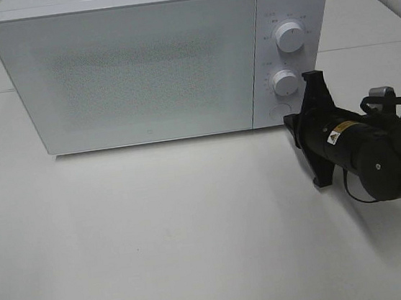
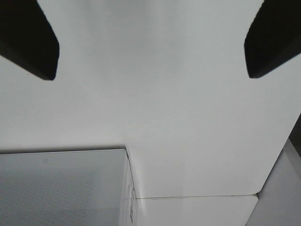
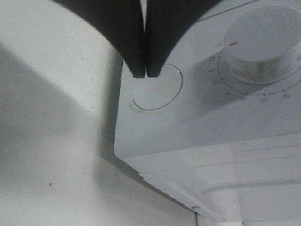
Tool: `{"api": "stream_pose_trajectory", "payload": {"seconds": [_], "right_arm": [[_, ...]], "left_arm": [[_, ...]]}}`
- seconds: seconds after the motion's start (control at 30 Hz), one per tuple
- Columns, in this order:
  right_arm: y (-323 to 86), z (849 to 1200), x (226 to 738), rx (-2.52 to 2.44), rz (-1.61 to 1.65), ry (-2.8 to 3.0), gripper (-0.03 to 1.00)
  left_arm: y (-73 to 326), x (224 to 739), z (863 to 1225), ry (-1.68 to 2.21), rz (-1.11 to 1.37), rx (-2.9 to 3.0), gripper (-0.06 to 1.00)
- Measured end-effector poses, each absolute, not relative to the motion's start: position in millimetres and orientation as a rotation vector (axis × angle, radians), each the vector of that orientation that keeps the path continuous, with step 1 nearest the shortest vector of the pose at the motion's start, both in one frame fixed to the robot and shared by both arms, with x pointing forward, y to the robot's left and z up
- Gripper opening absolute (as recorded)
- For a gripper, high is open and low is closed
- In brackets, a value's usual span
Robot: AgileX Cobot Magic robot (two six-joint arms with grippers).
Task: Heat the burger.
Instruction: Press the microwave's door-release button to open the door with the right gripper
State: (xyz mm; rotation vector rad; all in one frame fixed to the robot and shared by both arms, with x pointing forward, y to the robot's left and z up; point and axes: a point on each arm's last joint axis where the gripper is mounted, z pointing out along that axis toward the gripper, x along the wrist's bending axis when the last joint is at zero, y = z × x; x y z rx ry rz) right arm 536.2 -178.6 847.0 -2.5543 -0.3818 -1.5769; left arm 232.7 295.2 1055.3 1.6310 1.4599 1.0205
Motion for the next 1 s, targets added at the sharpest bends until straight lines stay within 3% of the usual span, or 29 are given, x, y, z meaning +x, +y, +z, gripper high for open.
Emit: {"api": "stream_pose_trajectory", "payload": {"seconds": [1.0], "right_arm": [[-166.5, 838.5, 564.8, -2.552, -1.605, -0.374, 0.00]], "left_arm": [[295.2, 232.7, 1055.3, 1.460, 1.020, 1.631, 1.00]]}}
